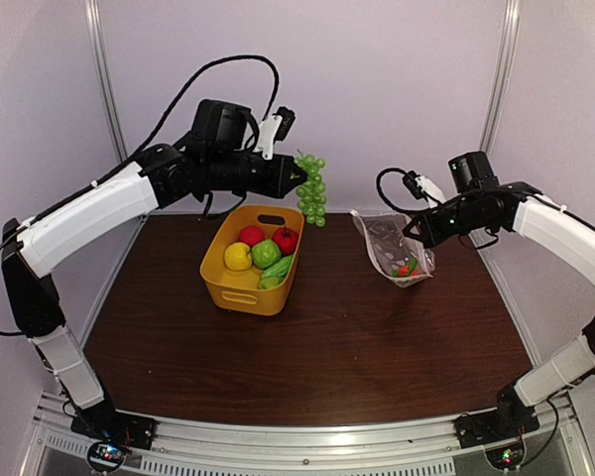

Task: Place the food in the zip-top bag and seal the zipper
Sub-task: Place the fake fruit in the zipper food storage bag.

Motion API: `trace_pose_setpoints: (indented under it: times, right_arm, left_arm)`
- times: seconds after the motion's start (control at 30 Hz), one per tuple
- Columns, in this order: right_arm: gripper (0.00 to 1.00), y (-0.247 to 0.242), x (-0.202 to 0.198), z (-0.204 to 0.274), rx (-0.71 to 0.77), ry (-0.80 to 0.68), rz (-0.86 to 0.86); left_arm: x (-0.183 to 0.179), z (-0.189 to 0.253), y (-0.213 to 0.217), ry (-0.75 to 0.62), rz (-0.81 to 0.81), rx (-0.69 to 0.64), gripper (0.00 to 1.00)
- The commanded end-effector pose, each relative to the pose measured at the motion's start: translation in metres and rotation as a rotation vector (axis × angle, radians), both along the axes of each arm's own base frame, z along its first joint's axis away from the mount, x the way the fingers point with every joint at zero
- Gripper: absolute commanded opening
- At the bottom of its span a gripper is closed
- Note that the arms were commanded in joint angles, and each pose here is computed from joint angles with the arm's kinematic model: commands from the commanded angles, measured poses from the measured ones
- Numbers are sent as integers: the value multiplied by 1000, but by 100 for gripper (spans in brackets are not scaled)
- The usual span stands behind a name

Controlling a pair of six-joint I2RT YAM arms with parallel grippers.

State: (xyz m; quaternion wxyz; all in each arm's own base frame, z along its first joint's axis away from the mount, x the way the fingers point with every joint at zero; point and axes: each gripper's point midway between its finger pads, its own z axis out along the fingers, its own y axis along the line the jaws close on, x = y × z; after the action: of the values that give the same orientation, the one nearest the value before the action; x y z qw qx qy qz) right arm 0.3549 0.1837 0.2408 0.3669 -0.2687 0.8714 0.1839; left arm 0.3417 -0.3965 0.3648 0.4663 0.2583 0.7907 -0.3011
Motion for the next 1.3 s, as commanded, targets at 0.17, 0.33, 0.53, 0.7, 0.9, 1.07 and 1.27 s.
trace_pose_setpoints:
  times: [0.17, 0.33, 0.53, 0.7, 0.9, 1.07, 1.27]
  right_arm:
    - [0, 17, 1, 17, 117, 73, 14]
    - [0, 27, -1, 27, 177, 105, 45]
    - [0, 35, 0, 37, 256, 132, 35]
    - [0, 41, 0, 52, 294, 125, 56]
    - [0, 45, 0, 60, 322, 127, 68]
    - [0, 46, -2, 63, 341, 129, 74]
    - [0, 45, -4, 71, 346, 95, 81]
  left_arm:
    - [-38, 62, -61, -156, -204, -312, 0]
    - [-36, 60, -76, -161, -208, -368, 0]
    - [-30, 38, -91, -123, -188, -394, 0]
    - [-20, 18, -101, -85, -155, -414, 0]
    - [-7, -11, -108, -68, -95, -387, 0]
    - [-2, -32, -116, -51, -89, -331, 0]
    - [-2, -54, -125, -16, -85, -282, 0]
